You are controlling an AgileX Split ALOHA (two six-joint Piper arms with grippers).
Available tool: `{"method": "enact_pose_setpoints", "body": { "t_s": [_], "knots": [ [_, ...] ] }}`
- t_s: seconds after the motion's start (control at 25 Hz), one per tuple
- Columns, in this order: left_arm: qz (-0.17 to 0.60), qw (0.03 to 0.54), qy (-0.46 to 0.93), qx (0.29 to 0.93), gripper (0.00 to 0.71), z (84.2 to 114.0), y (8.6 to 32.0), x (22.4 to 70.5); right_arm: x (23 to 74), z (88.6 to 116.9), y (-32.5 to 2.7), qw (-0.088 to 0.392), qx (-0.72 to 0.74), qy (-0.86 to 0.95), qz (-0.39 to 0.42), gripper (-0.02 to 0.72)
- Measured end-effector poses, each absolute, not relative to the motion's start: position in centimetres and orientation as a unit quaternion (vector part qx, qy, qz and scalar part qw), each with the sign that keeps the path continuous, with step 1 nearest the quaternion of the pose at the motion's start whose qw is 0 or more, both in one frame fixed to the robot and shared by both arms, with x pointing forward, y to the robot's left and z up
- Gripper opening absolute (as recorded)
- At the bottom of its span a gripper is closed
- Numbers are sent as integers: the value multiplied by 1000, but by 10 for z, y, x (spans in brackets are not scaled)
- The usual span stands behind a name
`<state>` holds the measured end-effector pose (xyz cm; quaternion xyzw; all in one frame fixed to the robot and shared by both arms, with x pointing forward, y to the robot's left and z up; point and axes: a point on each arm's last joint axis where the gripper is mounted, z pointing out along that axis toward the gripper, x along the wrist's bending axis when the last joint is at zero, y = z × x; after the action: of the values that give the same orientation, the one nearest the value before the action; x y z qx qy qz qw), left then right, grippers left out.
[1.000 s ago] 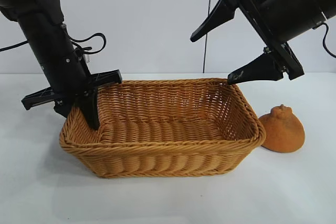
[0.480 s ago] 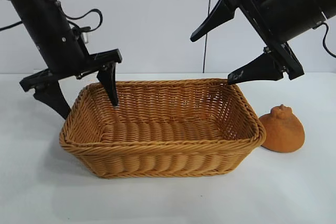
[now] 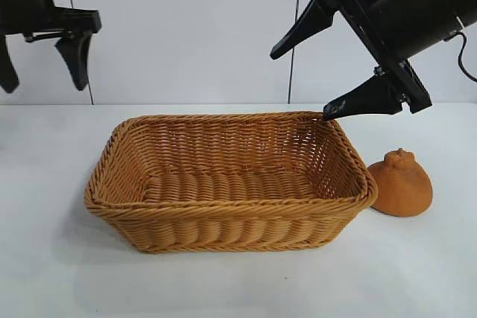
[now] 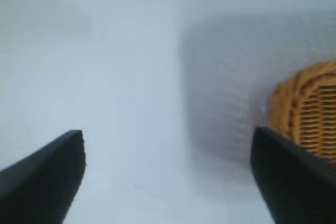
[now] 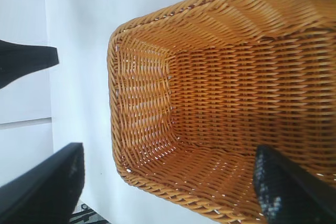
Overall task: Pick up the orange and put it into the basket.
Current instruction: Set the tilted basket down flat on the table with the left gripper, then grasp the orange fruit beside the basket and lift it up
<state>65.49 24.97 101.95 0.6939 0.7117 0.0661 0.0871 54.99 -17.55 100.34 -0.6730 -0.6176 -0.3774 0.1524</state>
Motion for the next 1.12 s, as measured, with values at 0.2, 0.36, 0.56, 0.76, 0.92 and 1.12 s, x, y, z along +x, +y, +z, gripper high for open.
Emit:
{"method": "enact_pose_setpoints", "body": {
  "t_s": [0.2, 0.36, 0.56, 0.76, 0.92, 1.12],
  "knots": [
    [54, 62, 722, 687, 613, 1020, 281, 652, 550, 1003, -176, 151, -672, -620, -376, 598],
    [58, 58, 728, 680, 613, 1026, 296, 649, 550, 1003, -176, 151, -672, -620, -376, 598],
    [63, 64, 721, 687, 613, 1039, 296, 636, 550, 1003, -176, 151, -672, -620, -376, 598],
    [55, 59, 716, 693, 613, 1050, 296, 598, 550, 1003, -176, 151, -672, -620, -375, 598],
    [49, 51, 709, 701, 613, 1056, 297, 553, 550, 1003, -176, 151, -672, -620, -375, 598],
    [52, 72, 704, 705, 613, 1068, 296, 478, 550, 1003, -176, 151, -672, -620, -375, 598]
  ]
}}
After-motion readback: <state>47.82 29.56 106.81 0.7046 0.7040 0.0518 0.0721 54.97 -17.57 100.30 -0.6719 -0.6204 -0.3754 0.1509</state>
